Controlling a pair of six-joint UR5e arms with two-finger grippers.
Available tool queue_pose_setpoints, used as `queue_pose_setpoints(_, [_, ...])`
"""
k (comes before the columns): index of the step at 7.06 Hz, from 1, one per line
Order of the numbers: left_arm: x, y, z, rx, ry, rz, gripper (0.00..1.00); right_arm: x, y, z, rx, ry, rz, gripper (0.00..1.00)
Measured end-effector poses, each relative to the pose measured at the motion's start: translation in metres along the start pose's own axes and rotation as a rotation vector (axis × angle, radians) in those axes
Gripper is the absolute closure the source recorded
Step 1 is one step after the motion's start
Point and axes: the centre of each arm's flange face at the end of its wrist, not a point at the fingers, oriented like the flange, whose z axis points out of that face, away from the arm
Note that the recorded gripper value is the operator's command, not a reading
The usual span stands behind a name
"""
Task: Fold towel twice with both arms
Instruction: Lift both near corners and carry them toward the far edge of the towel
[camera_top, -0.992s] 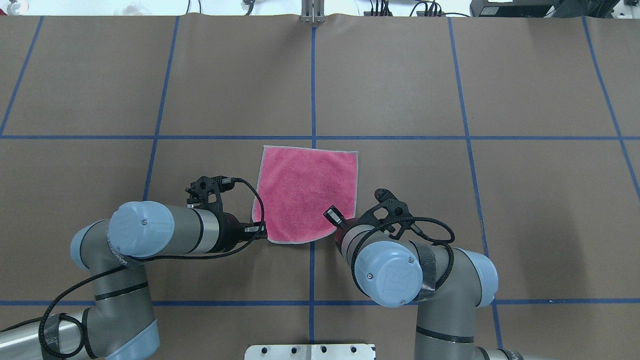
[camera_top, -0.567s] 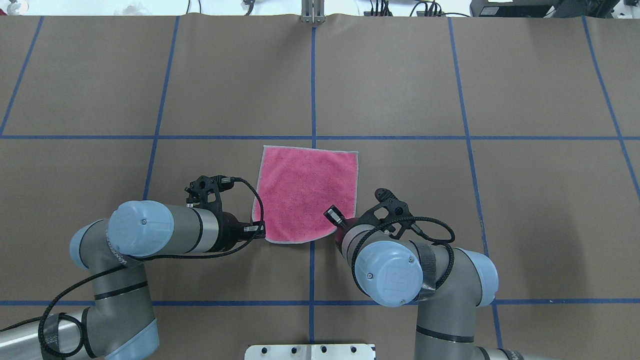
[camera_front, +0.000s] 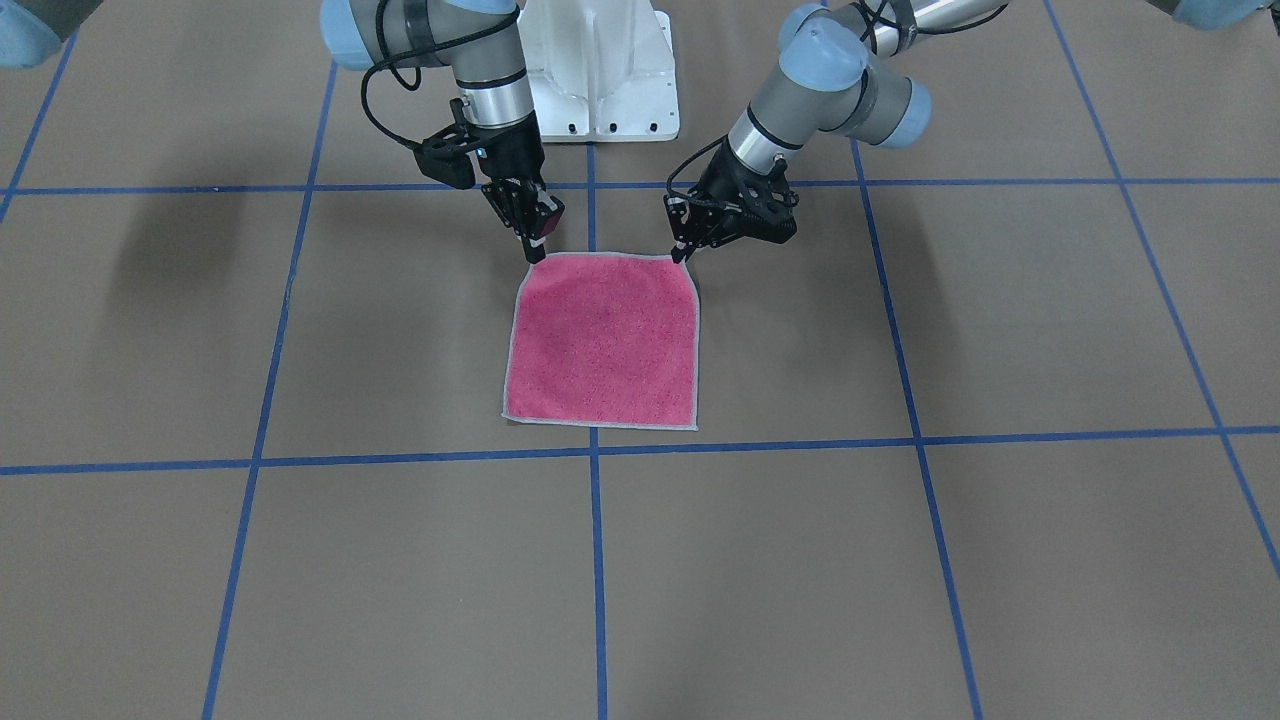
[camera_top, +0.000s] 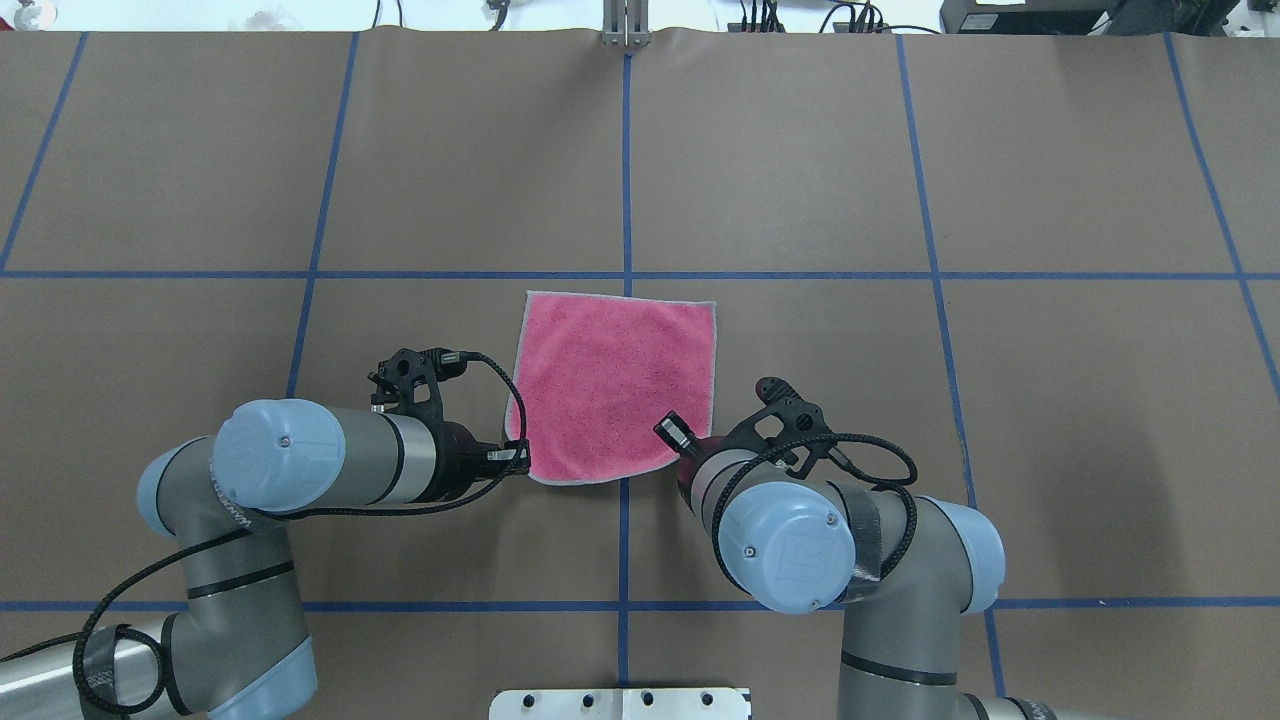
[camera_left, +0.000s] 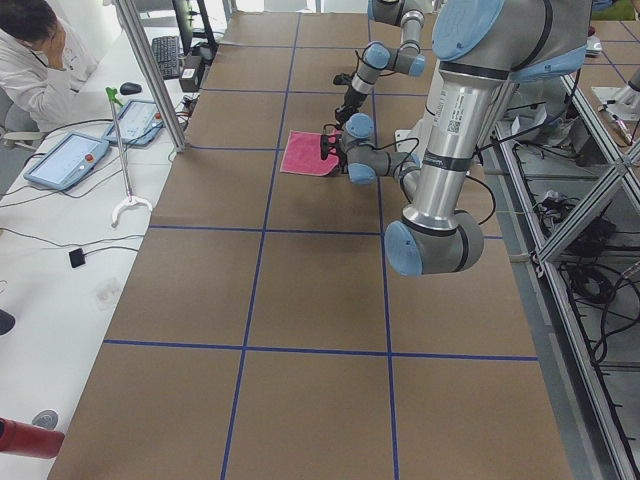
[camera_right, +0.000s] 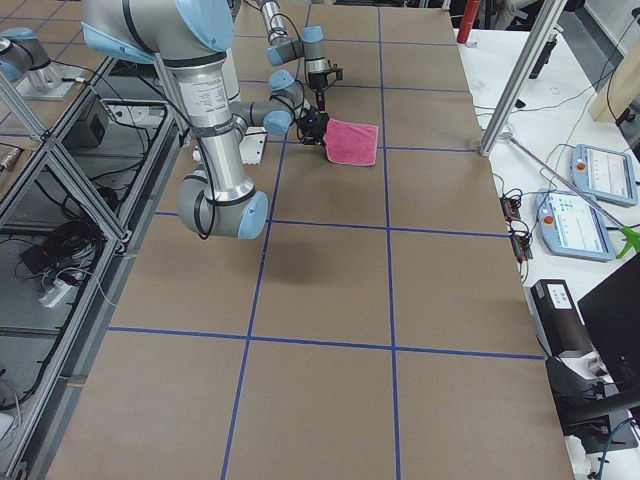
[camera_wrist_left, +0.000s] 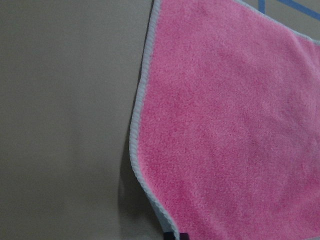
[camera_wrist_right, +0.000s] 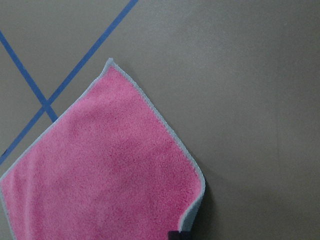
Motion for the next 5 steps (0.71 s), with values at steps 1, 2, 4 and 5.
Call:
queue_pose_setpoints(1, [0.001, 0.000, -0.002, 0.003, 0.003, 0.000, 1.00, 0.004, -0.005, -0.006, -0.004, -0.003, -0.002, 1.00])
queue_pose_setpoints(2, [0.002, 0.000, -0.006, 0.004, 0.010, 0.001, 1.00, 0.006, -0.009, -0.015, -0.013, -0.011, -0.001, 1.00])
queue_pose_setpoints(4, [0.009, 0.004, -0.022, 0.003, 0.037, 0.003, 1.00, 0.008, -0.005, -0.034, -0.040, -0.030, -0.003, 1.00])
queue_pose_setpoints(5, [0.012, 0.006, -0.027, 0.001, 0.044, 0.003, 1.00, 0.008, -0.003, -0.038, -0.047, -0.033, -0.004, 1.00])
